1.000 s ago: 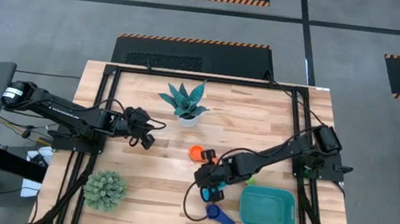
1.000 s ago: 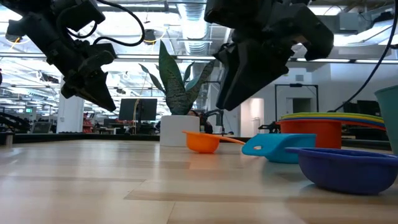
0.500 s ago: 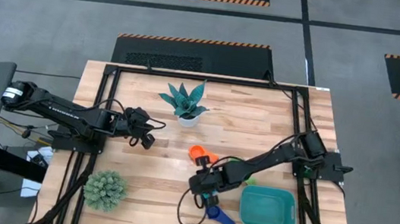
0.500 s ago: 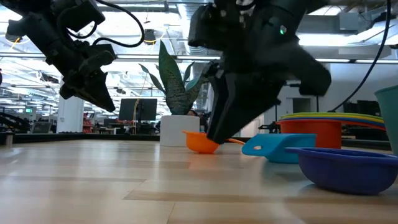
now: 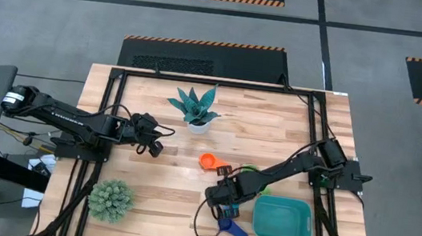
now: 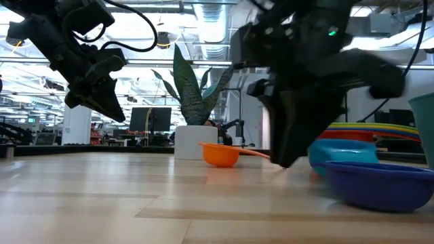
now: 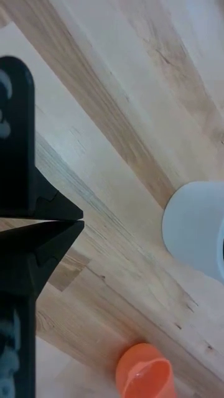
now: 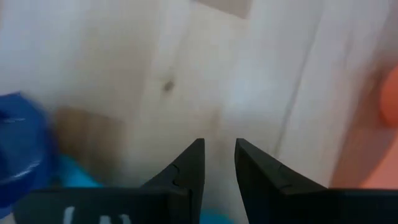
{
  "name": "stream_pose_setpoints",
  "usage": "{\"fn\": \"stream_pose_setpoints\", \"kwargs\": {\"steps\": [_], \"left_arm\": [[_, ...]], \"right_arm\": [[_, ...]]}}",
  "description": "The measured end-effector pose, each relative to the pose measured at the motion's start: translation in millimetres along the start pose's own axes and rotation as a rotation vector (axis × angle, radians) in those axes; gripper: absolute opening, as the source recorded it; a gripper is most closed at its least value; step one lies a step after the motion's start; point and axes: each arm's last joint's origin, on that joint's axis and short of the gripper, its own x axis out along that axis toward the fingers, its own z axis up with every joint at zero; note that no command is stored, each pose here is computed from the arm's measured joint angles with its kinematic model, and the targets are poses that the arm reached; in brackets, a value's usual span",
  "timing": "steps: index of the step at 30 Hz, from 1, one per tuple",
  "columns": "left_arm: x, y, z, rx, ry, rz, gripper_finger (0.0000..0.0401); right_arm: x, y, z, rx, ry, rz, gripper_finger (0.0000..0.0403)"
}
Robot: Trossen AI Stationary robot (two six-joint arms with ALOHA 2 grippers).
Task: Nest measuring cups in basket
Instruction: Stack the light blue measuring cup on top of the green measuring cup
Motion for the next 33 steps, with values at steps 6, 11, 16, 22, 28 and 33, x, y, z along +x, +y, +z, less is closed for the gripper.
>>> {"fn": "stream_pose_setpoints", "kwargs": {"steps": [6,11,16,22,28,33], "left_arm": [[0.0,0.0,0.0,0.0,0.0,0.0,0.0],[0.0,0.0,0.0,0.005,-0.001,0.001,0.0],[0.0,-0.1,0.2,-0.011,-0.002,-0.001,0.0],[0.0,-0.3,0.2,-0.016,-0.002,-0.003,0.0],[0.0,-0.1,-0.2,-0.01,0.006,-0.005,0.0],[-0.1,-0.3,-1.7,-0.005,0.04,-0.028,0.0]], "right_arm": [[-7.9,11.2,2.1,-0.031,-0.023,-0.126,0.0111],[-25.8,9.5,19.6,0.07,-0.111,-0.283,0.0111],[-56.4,-6.4,40.1,0.421,-0.142,-0.247,0.0111],[-69.0,-11.6,33.5,0.586,0.028,-0.14,0.0111],[-63.9,7.0,24.6,0.595,0.083,-0.094,0.0111],[-57.9,6.3,20.0,0.659,0.098,-0.105,0.0114]]}}
